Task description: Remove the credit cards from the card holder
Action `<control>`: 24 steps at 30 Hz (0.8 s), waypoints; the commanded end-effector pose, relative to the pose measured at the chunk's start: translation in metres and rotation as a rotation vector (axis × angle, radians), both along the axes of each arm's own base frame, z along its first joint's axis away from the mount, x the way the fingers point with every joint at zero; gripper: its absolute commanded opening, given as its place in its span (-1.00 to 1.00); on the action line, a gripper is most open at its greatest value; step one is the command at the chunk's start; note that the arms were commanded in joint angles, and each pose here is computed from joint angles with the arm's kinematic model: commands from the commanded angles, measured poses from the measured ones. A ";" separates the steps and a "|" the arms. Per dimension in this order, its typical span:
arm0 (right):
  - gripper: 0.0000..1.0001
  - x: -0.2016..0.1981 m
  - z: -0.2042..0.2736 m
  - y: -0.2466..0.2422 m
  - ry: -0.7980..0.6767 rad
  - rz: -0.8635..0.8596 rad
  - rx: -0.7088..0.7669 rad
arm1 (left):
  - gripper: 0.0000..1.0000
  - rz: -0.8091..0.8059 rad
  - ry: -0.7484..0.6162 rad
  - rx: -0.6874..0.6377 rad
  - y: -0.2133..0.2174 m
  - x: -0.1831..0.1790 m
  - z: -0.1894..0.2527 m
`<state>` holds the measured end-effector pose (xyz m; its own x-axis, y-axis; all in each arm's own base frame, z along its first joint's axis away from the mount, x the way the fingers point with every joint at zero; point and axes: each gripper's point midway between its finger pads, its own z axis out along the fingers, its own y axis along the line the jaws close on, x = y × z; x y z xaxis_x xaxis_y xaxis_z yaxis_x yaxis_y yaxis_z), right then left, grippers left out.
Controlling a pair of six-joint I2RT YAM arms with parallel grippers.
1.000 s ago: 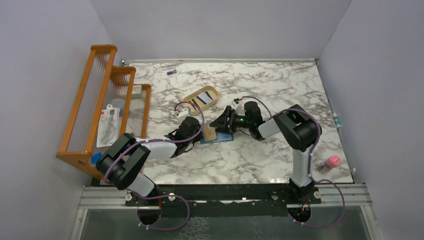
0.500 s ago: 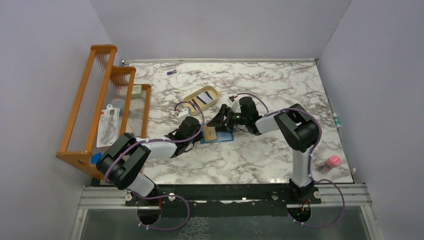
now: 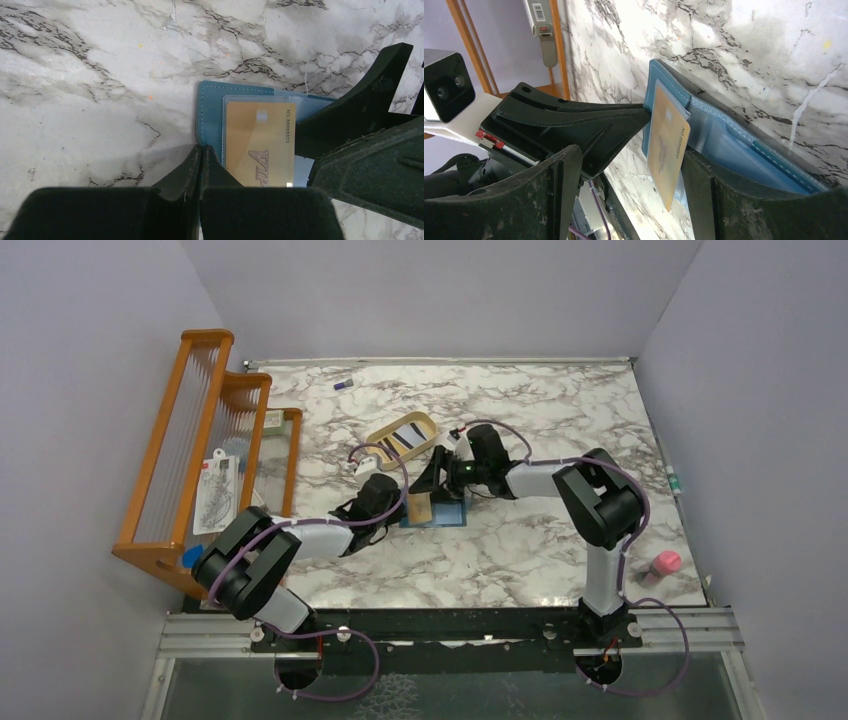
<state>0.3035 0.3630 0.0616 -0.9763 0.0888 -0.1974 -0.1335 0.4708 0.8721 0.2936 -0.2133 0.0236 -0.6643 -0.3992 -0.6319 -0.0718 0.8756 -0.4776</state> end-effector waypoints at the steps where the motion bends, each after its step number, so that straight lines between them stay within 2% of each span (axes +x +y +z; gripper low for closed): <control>1: 0.53 -0.024 0.016 0.014 0.013 0.067 0.056 | -1.00 -0.037 0.054 -0.001 -0.001 -0.017 -0.012; 14: 0.54 -0.034 0.010 0.035 0.026 0.005 0.121 | -1.00 -0.037 0.039 -0.027 -0.002 -0.018 -0.006; 21: 0.53 -0.036 0.034 0.047 -0.007 0.017 0.226 | -1.00 -0.039 0.038 -0.043 -0.002 -0.020 -0.004; 24: 0.53 -0.036 0.046 0.045 -0.040 0.021 0.225 | -1.00 -0.035 0.041 -0.042 -0.001 -0.022 -0.006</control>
<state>0.2833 0.3844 0.0623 -0.9773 0.1625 -0.1356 -0.0639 0.3838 0.9212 0.2914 -0.1960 0.0231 -0.6365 -0.4154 -0.6499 -0.1048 0.8813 -0.4607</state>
